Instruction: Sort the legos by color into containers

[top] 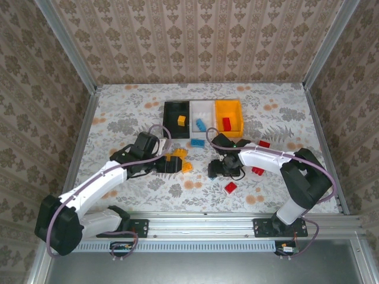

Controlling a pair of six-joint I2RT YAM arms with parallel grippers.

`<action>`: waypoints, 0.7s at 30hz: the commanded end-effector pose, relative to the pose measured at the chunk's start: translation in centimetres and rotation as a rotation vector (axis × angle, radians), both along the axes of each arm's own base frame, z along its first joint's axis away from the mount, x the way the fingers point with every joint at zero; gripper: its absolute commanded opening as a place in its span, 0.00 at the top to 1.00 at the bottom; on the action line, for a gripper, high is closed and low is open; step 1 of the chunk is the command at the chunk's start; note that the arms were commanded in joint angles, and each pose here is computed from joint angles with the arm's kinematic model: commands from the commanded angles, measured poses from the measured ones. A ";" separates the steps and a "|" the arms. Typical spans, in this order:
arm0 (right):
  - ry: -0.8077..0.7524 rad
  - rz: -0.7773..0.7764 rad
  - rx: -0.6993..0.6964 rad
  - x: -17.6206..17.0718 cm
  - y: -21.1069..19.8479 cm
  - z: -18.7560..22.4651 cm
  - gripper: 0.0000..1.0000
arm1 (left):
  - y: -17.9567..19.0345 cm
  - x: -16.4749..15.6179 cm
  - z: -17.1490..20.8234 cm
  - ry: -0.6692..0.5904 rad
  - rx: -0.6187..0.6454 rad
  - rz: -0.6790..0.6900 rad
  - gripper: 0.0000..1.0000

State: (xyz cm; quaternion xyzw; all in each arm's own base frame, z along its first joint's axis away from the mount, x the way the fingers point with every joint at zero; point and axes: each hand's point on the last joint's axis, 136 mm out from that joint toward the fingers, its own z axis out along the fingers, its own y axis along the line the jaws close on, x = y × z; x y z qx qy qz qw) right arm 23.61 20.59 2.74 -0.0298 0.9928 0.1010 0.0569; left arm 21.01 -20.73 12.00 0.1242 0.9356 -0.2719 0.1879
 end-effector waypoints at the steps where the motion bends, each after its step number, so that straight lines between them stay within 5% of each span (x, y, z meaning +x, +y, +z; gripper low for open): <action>1: -0.003 0.003 -0.035 -0.7 0.3 0.2 0.27 | 1.3 -0.8 -0.4 0.016 0.014 0.032 0.04; 21: -0.025 0.065 -0.032 -0.1 4.4 1.5 0.28 | 2.5 -1.1 -0.2 0.008 0.003 0.052 0.03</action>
